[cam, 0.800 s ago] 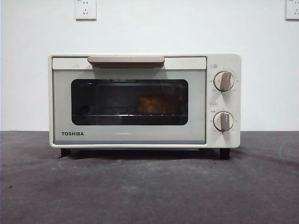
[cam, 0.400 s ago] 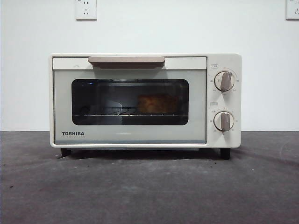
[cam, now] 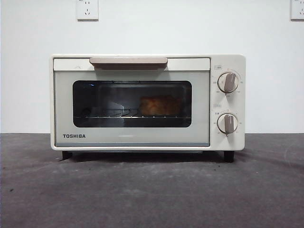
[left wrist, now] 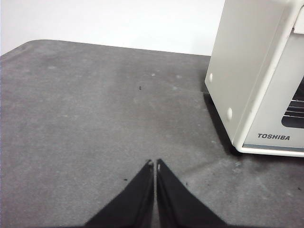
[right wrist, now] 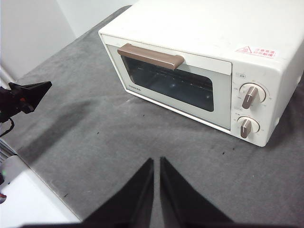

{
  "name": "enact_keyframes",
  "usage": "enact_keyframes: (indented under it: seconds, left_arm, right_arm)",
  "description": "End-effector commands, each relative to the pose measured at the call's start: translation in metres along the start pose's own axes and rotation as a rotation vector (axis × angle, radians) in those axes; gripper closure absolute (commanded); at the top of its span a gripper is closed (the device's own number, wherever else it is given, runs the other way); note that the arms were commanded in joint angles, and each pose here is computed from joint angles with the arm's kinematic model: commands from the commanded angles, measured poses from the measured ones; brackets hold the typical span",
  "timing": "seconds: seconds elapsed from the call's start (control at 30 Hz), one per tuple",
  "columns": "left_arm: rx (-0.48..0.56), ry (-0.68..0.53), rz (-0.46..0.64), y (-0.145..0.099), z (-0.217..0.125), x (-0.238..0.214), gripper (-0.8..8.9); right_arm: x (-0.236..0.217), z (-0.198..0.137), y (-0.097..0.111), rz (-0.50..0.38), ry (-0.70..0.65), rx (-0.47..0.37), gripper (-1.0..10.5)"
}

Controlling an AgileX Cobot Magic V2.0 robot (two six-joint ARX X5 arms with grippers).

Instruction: The left arm flap open the oven, the right arm pick bread and place it into oven, the left arm flap close the oven

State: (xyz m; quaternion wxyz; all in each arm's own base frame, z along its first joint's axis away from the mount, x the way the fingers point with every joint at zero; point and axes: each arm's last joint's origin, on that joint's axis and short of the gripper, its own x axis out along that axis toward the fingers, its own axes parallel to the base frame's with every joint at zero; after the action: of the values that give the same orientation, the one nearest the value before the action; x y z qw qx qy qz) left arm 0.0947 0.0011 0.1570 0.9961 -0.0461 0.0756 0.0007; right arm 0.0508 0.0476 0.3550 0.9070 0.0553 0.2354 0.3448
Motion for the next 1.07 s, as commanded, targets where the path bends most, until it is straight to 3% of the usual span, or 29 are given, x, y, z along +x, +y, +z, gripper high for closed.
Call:
enact_keyframes:
  seconds: [0.03, 0.07, 0.23, 0.37, 0.47, 0.57, 0.73, 1.07]
  left_arm:
    - [0.001, 0.027, 0.007, 0.001, -0.007, 0.002, 8.01]
    - [0.001, 0.027, 0.007, 0.001, -0.007, 0.002, 8.01]
    - [0.001, 0.026, 0.008, 0.001, -0.007, 0.002, 8.01]
    - [0.001, 0.027, 0.007, 0.001, -0.007, 0.002, 8.01]
    - [0.001, 0.027, 0.007, 0.001, -0.007, 0.002, 8.01]
    - [0.001, 0.027, 0.007, 0.001, -0.007, 0.002, 8.01]
    - [0.001, 0.027, 0.007, 0.001, -0.007, 0.002, 8.01]
    - [0.001, 0.027, 0.007, 0.001, -0.007, 0.002, 8.01]
  right_arm:
    - [-0.004, 0.005, 0.002, 0.014, -0.024, -0.012, 9.3]
    - [-0.004, 0.005, 0.002, 0.006, -0.028, -0.019, 9.3]
    - [-0.005, -0.002, -0.016, -0.249, -0.089, -0.012, 9.3]
    - [0.011, -0.033, -0.043, -0.437, -0.161, 0.020, 9.3]
    - [0.027, -0.064, -0.067, -0.572, -0.247, -0.007, 9.3]
    - [0.042, -0.095, -0.086, -0.638, -0.321, -0.005, 9.3]
    - [0.059, -0.131, -0.104, -0.695, -0.352, -0.040, 9.3]
    - [0.078, -0.163, -0.117, -0.660, -0.324, -0.053, 9.3]
